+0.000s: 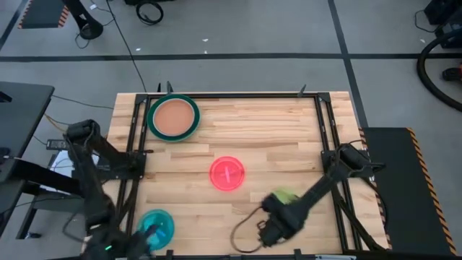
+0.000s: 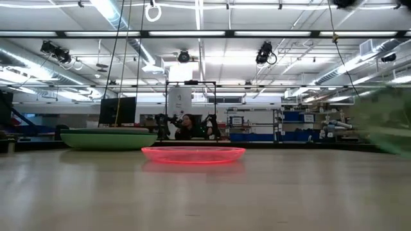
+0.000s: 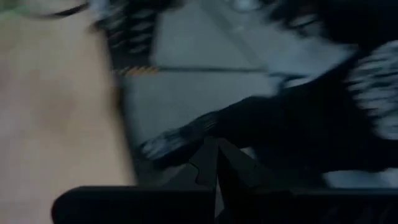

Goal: Stack plastic plates
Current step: Stack the light green plate on top of the pink plate, then stack the light blue plate on top of the light green plate

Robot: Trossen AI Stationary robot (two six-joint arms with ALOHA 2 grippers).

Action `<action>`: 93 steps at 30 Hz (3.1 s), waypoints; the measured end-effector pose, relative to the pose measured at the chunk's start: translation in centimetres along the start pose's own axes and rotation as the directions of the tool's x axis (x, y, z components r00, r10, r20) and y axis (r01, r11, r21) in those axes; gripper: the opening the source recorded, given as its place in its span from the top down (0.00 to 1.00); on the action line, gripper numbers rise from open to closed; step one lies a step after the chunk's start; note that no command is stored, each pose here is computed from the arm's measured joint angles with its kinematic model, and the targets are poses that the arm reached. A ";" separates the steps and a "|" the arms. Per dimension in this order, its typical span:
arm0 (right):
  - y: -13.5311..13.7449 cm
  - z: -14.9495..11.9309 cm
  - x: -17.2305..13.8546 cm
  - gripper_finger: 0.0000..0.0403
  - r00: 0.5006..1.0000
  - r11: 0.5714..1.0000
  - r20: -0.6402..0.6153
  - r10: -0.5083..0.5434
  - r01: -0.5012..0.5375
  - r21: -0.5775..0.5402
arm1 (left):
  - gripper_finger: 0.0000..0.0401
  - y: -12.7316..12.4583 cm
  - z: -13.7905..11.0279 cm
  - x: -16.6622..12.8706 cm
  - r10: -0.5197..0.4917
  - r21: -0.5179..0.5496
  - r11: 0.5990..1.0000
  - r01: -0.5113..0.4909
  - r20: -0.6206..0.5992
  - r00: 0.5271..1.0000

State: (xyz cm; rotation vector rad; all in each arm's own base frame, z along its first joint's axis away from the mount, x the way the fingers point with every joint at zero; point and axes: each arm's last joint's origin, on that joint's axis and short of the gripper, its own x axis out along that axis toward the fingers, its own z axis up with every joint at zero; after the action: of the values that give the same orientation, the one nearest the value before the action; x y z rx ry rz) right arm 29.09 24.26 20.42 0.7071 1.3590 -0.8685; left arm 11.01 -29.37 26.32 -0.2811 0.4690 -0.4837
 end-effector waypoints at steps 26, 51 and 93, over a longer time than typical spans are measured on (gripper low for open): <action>4.5 14.0 3.9 0.98 0.909 0.219 0.321 0.265 0.268 -0.938 | 0.65 1.8 -3.8 5.5 0.312 -0.287 0.833 -0.473 -0.463 0.830; 3.6 11.9 2.9 0.65 0.921 0.180 0.371 0.118 0.348 -0.920 | 0.70 0.3 -6.5 9.2 0.532 -0.041 0.731 -0.681 -0.591 0.606; -4.1 1.2 -3.0 0.64 0.811 0.510 0.568 0.140 0.433 -0.743 | 0.70 3.0 -7.9 9.8 0.542 -0.038 0.453 -0.891 -0.781 0.309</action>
State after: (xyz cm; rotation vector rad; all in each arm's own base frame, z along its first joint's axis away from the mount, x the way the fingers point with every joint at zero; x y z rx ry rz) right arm 26.16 21.46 23.74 -0.4741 1.0934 -0.3618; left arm 15.90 -32.88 14.89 -0.3102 1.4064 0.5685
